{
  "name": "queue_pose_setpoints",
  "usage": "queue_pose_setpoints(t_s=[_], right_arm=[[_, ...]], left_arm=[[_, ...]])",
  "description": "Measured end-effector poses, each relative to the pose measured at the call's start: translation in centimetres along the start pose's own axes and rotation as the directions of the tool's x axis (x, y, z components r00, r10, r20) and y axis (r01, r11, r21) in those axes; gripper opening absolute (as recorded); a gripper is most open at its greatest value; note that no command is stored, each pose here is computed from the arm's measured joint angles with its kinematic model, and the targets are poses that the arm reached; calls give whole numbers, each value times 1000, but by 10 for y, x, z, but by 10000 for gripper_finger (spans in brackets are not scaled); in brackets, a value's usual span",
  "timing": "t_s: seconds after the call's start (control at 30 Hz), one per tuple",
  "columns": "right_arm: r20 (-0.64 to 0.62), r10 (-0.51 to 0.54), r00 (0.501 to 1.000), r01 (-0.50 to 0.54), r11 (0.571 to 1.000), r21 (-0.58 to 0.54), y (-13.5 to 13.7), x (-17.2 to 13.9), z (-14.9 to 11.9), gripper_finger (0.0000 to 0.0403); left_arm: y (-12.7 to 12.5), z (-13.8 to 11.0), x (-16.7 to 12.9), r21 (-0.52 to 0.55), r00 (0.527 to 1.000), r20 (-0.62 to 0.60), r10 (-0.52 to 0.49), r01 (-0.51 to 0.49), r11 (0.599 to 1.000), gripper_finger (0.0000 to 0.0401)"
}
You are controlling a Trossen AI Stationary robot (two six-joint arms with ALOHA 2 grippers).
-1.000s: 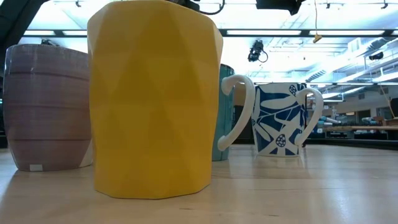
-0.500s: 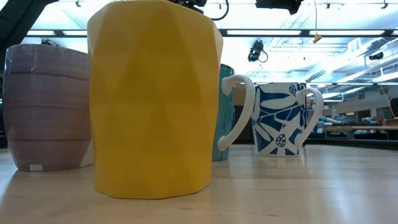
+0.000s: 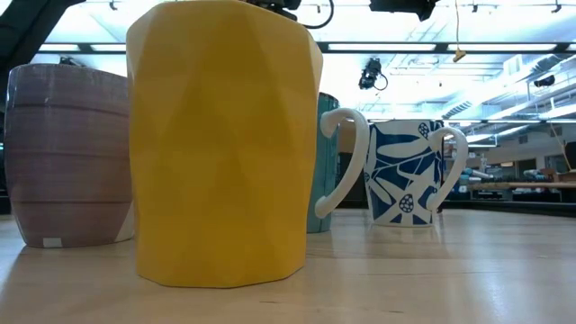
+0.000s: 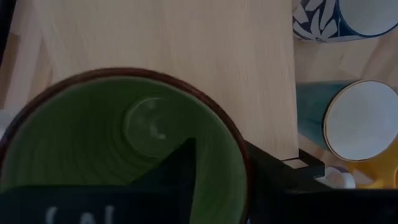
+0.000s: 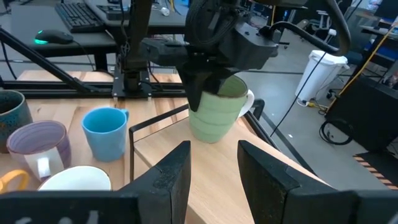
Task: Place coffee mugs
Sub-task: Put the green mug on the shelf
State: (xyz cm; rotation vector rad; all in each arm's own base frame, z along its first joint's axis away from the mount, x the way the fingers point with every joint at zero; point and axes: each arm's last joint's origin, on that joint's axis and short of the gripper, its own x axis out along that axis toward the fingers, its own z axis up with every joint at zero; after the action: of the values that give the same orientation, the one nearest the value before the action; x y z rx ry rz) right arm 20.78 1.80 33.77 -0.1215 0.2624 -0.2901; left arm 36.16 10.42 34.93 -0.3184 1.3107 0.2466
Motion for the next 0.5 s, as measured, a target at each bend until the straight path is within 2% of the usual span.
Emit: queue_pose_setpoints(t_s=[0.17, 0.5], right_arm=[[1, 1, 1000, -1, 1000, 0, 0, 0, 0, 138], [2, 1, 1000, -1, 1000, 8, 0, 0, 0, 138]], left_arm=[[0, 3, 0, 29, 999, 35, -4, 3, 1000, 146], [2, 11, -1, 104, 994, 112, 17, -29, 994, 151]])
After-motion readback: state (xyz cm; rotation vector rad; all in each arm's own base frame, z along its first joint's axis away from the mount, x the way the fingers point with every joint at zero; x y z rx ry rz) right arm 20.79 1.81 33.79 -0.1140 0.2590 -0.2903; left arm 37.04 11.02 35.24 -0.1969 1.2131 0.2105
